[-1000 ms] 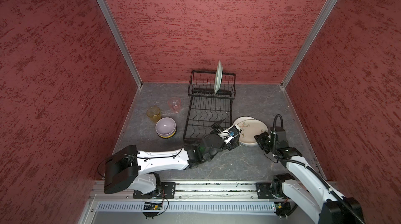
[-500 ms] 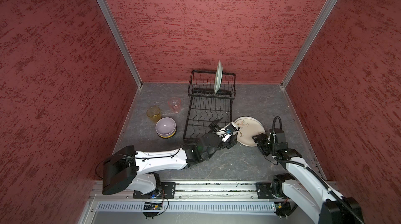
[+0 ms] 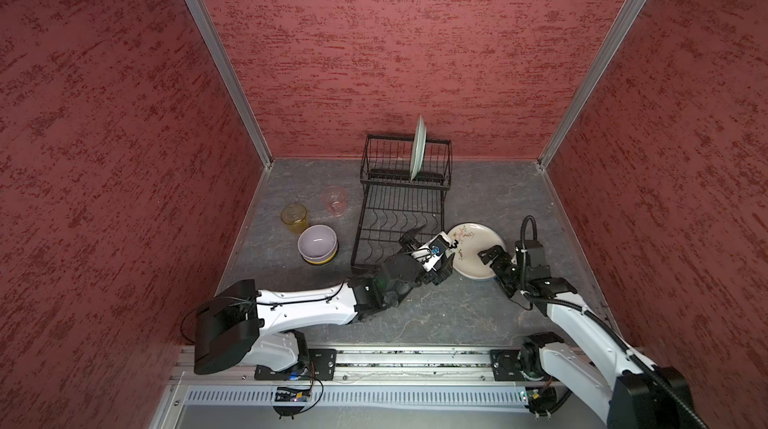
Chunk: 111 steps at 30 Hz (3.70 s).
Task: Unload the mixed dishes from the dish rack
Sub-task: 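Reach the left gripper toward the pale green plate in the rack, then lower the left gripper onto the rim of the pale green plate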
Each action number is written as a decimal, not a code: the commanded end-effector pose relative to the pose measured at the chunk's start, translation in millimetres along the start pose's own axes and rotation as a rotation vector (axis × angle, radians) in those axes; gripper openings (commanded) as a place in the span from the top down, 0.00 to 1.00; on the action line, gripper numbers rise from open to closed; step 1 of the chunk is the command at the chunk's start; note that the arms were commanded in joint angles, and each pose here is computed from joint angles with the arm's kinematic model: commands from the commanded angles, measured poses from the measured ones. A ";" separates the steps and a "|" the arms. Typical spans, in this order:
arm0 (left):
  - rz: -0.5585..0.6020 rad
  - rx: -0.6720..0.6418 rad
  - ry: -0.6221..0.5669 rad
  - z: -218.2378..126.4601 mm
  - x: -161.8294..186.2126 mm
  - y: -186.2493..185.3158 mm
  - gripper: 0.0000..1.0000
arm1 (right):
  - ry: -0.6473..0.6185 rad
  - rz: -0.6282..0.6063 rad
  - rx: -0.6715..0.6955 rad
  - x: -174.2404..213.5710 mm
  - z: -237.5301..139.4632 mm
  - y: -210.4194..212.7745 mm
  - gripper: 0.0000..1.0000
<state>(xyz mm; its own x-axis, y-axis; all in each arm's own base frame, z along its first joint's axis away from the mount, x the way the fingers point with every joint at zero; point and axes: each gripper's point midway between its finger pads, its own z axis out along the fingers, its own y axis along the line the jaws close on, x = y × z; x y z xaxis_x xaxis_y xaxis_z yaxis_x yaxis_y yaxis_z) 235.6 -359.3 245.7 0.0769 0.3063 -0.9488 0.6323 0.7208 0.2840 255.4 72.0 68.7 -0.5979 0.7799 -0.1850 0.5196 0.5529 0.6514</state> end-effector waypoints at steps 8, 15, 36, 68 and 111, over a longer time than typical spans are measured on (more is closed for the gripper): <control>-0.054 0.003 -0.011 -1.6 -3.0 6.5 0.00 | -0.054 -0.052 -0.111 -11.0 -18.6 29.7 0.01; -0.070 0.007 -0.007 2.5 -5.5 8.4 0.00 | -0.082 -0.113 -0.228 -12.8 -34.4 53.2 0.01; -0.341 0.027 -0.004 -3.0 -52.2 37.0 0.00 | -0.108 -0.270 -0.525 -7.6 -70.5 110.2 0.01; -0.658 -0.059 0.031 -5.9 -40.6 124.0 0.00 | -0.127 -0.317 -0.704 5.1 -97.8 123.8 0.01; -0.585 -0.037 -0.026 123.7 -68.3 190.5 0.01 | -0.132 -0.381 -0.682 5.8 -96.9 124.1 0.01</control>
<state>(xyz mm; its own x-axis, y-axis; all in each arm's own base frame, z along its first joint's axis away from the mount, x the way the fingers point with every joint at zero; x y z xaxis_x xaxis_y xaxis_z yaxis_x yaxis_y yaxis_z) 440.5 -317.5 348.6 -0.2572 -0.1756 -0.9503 0.5449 0.7858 -0.2927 255.7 118.9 204.1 -0.5895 0.6285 -0.5074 -0.1869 0.5050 0.8426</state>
